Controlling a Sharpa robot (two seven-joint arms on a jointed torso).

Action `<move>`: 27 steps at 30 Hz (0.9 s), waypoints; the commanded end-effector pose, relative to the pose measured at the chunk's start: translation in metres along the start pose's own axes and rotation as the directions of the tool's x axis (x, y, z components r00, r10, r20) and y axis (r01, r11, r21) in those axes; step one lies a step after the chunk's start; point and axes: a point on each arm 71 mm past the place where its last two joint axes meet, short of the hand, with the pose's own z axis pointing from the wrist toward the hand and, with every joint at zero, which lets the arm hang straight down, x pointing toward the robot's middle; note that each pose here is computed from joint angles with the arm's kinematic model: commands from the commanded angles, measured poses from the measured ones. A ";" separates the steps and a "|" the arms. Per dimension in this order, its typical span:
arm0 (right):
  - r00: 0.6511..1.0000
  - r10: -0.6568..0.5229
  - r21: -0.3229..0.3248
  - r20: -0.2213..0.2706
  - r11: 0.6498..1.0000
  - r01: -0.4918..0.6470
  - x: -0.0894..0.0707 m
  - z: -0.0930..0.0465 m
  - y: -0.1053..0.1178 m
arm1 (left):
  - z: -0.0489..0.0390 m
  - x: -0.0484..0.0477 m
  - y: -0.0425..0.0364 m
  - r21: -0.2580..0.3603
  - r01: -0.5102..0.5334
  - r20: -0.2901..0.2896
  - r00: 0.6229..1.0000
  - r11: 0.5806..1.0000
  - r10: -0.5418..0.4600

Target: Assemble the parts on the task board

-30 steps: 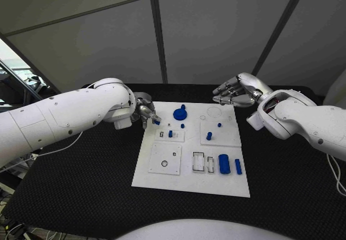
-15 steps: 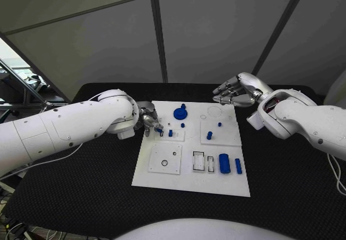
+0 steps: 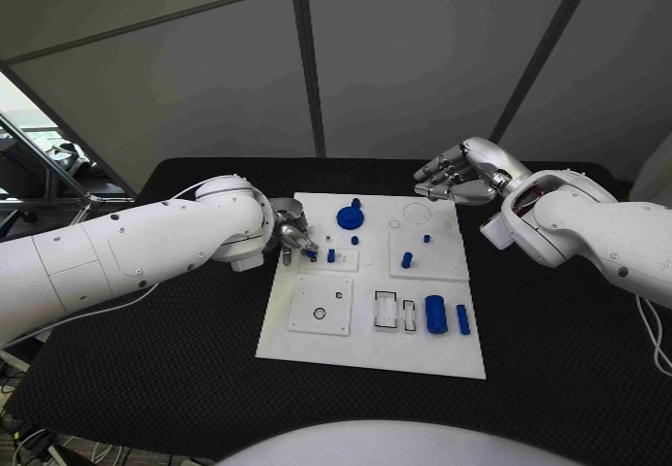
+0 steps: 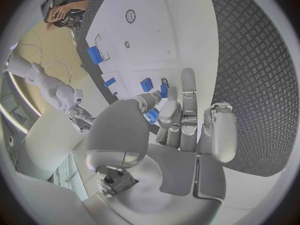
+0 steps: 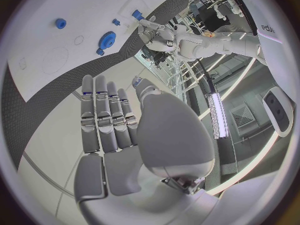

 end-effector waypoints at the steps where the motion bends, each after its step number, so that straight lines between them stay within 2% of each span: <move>1: 1.000 -0.003 -0.009 -0.005 1.000 0.003 0.000 0.000 0.002 | -0.0002 0.0006 -0.0014 -0.012 -0.042 -0.001 0.999 0.999 0.042; 14: 1.000 -0.002 -0.010 -0.006 1.000 0.002 0.000 0.001 0.002 | 0.0012 0.0020 -0.0050 -0.015 -0.057 -0.005 0.998 0.998 0.057; 27: 1.000 -0.002 -0.009 -0.013 1.000 0.002 0.001 0.001 0.002 | 0.0012 0.0047 -0.0052 -0.012 -0.107 -0.043 0.993 0.994 0.106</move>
